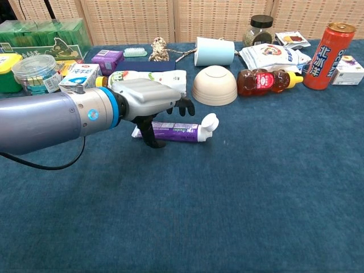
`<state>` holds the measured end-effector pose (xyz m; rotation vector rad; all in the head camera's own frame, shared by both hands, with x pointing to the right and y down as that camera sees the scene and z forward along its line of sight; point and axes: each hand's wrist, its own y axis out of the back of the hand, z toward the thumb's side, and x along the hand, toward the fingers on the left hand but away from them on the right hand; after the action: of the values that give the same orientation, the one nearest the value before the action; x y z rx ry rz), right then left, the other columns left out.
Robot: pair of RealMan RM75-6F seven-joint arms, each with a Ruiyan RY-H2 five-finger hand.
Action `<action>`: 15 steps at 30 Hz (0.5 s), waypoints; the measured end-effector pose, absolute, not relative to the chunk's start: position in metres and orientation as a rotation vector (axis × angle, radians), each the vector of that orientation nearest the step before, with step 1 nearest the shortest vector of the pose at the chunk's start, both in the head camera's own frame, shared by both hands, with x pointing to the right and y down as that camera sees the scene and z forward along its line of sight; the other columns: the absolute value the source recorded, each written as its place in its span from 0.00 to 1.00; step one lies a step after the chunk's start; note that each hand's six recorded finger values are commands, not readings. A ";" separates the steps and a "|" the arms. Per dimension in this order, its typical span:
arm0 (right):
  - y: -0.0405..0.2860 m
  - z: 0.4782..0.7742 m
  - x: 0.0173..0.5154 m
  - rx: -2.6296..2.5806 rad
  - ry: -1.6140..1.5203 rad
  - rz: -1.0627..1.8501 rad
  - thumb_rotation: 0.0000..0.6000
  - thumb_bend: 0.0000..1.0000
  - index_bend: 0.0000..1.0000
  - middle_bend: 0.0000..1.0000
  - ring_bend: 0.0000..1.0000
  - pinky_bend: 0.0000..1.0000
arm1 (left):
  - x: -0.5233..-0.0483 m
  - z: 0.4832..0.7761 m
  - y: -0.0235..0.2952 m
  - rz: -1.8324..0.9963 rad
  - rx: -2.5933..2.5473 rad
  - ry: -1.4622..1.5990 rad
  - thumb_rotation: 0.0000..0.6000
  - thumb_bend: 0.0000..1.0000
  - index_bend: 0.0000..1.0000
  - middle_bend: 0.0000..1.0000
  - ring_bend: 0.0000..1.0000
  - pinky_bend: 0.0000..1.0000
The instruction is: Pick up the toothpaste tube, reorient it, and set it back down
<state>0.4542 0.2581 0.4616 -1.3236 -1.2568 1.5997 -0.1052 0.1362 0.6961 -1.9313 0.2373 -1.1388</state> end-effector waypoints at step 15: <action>0.261 0.460 0.457 -1.314 -1.262 1.612 1.00 0.00 0.00 0.00 0.00 0.00 | -0.081 0.705 0.139 -1.132 -1.953 0.266 1.00 0.28 0.30 0.25 0.31 0.30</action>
<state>0.4570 0.2607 0.4599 -1.3142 -1.2617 1.6117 -0.0808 0.1385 0.7045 -1.9534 0.2664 -1.1318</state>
